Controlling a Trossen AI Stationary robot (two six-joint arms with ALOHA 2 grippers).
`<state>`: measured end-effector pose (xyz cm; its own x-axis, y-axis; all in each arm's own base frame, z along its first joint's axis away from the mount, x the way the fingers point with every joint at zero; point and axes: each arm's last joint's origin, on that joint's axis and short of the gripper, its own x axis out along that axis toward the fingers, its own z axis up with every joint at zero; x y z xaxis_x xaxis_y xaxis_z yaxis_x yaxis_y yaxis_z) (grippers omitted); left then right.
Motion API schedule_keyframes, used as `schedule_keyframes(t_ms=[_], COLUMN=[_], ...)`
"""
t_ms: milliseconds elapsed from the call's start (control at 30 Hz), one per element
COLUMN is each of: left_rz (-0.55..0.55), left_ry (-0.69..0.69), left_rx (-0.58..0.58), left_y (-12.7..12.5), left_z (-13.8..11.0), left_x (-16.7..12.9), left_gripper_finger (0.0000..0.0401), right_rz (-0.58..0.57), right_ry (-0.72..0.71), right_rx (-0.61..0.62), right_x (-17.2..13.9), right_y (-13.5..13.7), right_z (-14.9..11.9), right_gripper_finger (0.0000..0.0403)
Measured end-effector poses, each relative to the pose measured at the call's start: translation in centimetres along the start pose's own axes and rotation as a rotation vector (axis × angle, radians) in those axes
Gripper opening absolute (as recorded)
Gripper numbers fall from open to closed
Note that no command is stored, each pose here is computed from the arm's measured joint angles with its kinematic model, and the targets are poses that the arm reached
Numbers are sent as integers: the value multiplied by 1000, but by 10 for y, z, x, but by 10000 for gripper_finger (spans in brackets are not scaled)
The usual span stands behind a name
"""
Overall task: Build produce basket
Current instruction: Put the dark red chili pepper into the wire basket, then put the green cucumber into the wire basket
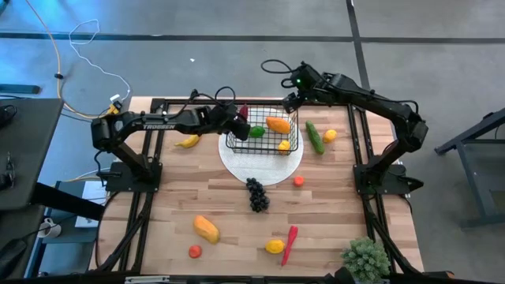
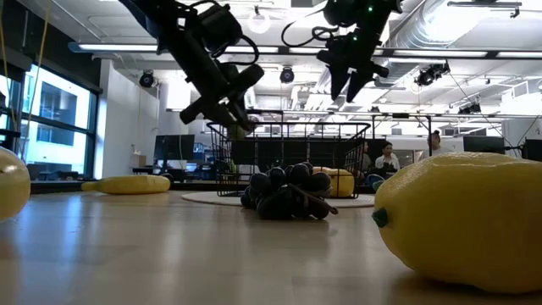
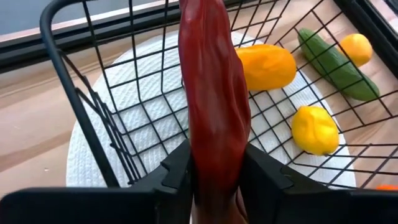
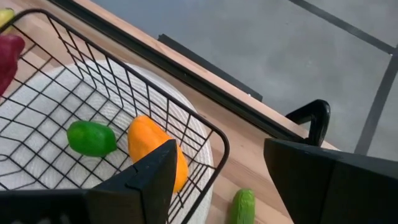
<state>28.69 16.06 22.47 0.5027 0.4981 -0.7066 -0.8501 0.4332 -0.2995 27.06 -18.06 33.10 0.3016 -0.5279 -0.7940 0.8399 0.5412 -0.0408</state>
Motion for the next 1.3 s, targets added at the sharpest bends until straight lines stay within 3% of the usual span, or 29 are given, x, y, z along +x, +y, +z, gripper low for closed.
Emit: schedule_keyframes(t_ms=[433,700,1067,1300], left_rz=[-10,-16,-99,-89], left_ry=[7,1,-123,-225], left_rx=[-4,-6,45,100], left_y=[1,1,10,27], left_z=[1,2,28,47], left_x=[0,-1,-39,-66], left_gripper_finger=[152,159,152,152], right_rz=[-14,-33,-82,-201], right_ry=[40,94,213,233], right_rx=[-8,-8,-41,-39], right_x=[0,-1,-5,-25], right_y=[-1,-3,-10,-24], right_z=[-4,-9,-21,-30], right_gripper_finger=[222,222,222,222])
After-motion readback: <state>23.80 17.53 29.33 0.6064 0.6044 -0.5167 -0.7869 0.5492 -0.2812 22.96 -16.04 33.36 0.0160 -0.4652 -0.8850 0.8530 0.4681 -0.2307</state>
